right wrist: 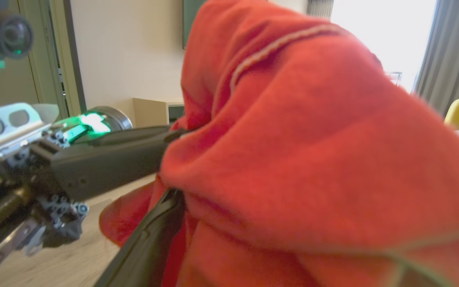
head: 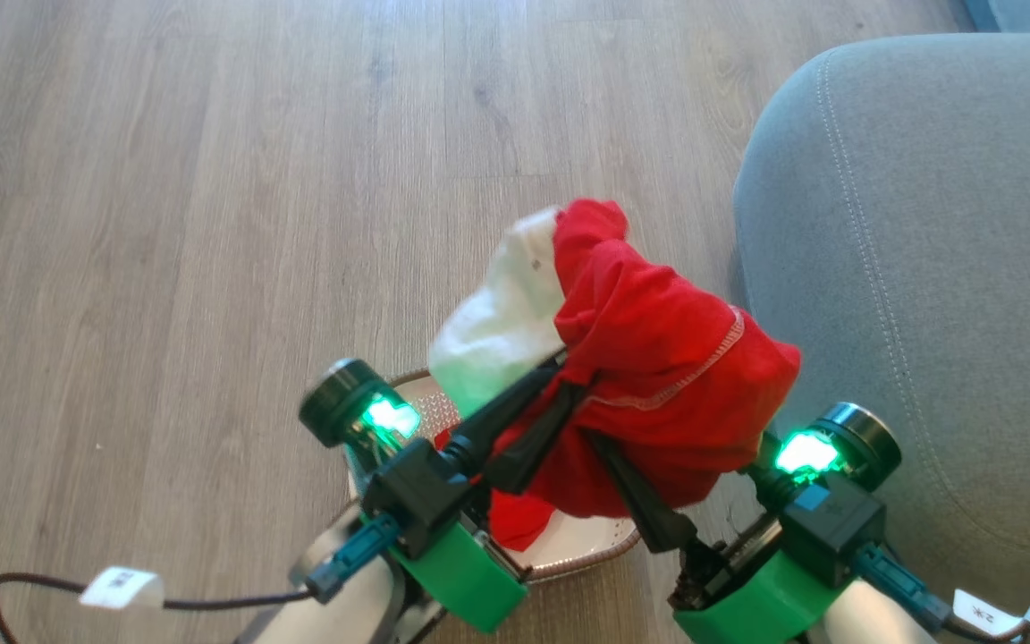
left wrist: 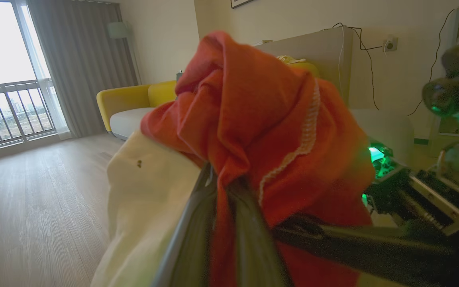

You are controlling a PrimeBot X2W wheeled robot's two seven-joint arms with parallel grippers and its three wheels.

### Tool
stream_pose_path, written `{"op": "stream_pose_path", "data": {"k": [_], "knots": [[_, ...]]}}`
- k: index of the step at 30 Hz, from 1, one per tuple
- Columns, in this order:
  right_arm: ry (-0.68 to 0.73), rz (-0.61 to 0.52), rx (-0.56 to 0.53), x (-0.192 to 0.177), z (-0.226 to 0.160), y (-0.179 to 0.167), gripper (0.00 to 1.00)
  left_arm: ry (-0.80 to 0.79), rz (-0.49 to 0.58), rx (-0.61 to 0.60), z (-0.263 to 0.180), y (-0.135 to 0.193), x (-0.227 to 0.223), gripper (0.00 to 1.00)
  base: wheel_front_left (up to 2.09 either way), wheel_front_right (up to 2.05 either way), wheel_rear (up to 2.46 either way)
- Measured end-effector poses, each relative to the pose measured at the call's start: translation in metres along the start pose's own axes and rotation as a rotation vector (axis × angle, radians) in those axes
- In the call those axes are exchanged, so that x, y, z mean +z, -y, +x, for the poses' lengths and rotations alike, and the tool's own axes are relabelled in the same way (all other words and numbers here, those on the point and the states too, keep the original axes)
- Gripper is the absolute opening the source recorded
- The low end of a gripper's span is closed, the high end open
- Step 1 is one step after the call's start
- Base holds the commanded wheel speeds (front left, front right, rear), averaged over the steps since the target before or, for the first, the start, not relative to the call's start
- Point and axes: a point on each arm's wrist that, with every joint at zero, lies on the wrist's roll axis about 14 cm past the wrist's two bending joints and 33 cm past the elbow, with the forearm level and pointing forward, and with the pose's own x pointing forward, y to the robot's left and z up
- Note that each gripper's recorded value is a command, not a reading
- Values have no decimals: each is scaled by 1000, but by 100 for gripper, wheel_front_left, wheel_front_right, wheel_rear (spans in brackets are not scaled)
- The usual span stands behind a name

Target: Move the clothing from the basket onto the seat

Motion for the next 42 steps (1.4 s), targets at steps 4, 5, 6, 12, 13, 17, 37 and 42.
{"op": "stream_pose_path", "data": {"k": [4,5,6,12,13,17,37,42], "knots": [[2,8,-9,-1,4,2,100,-23,-13,-22,-2,8,-7,0,0,0,0],[0,13,-13,-3,5,2,100,-25,-10,-26,-2,8,-7,0,0,0,0],[1,17,-16,-3,6,2,100,-24,-7,-30,-2,8,-7,0,0,0,0],[-10,26,-19,-7,8,1,100,-23,-10,-44,-3,14,-5,0,0,0,0],[-9,30,-18,-8,9,0,100,-22,-10,-45,-4,14,-5,0,0,0,0],[-8,63,-20,-9,10,-2,0,-22,-21,-51,-4,18,-4,0,0,0,0],[10,74,-53,-4,11,7,0,-21,-19,-31,-2,11,-5,44,0,0,0],[24,29,-90,1,10,22,0,-59,-11,-31,-5,9,-17,100,0,0,0]]}}
